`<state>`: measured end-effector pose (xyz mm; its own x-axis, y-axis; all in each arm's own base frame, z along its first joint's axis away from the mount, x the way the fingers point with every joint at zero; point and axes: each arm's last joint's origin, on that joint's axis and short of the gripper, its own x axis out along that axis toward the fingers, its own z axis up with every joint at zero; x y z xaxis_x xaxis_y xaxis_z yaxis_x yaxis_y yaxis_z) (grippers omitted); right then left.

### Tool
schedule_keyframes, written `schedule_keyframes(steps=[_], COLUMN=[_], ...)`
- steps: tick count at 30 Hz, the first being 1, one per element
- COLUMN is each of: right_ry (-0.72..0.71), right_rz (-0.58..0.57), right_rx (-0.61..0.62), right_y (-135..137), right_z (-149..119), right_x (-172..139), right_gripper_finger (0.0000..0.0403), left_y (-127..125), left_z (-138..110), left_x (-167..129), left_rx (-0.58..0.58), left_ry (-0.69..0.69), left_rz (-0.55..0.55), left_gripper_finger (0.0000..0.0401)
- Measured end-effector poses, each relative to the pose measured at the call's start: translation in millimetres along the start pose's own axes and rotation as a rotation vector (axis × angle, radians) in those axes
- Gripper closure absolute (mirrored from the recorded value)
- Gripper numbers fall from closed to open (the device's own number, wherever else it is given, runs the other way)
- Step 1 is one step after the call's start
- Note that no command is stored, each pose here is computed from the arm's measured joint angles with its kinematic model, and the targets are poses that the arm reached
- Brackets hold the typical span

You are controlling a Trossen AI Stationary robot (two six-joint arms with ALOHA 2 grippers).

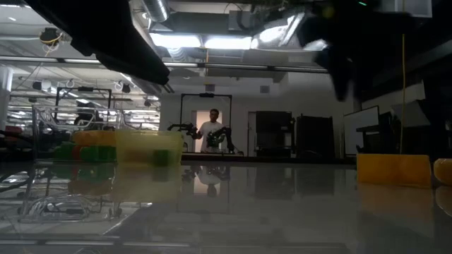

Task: Sort blocks by size
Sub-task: Put the small green game piece into the yellow bin

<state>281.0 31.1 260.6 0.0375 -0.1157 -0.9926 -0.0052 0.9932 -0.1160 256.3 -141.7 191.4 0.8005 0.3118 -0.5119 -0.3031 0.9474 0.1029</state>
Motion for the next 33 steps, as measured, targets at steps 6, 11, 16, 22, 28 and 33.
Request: schedule_keyframes(steps=[6,11,16,22,28,33], right_ry=[-0.005,-0.064,-0.094,-0.127,-0.151,-0.146], right_rz=[0.038,0.065,0.014,-0.037,-0.121,-0.094], right_rx=[0.092,0.114,0.102,0.114,0.120,0.117], right_y=[8.4,8.3,8.1,8.0,5.4,6.2], right_z=[-36.5,-50.5,-55.2,-58.5,-57.7,-57.8], right_x=[31.9,48.6,66.4,83.0,82.5,82.7], right_gripper_finger=[0.0146,0.0146,0.0146,0.0146,0.0146,0.0146], left_y=[-0.3,-0.1,-0.6,-1.0,-1.0,-1.0], left_z=[0.3,0.5,1.4,2.3,2.3,2.3], left_x=[0.1,0.3,0.3,0.3,0.3,0.3], left_rx=[0.004,-0.008,-0.034,-0.042,-0.048,-0.049], left_ry=[-0.004,-0.004,-0.011,-0.019,-0.019,-0.019], left_rz=[-0.002,-0.002,-0.005,-0.010,-0.010,-0.010], left_gripper_finger=[0.0210,0.0210,0.0210,0.0210,0.0210,0.0210])
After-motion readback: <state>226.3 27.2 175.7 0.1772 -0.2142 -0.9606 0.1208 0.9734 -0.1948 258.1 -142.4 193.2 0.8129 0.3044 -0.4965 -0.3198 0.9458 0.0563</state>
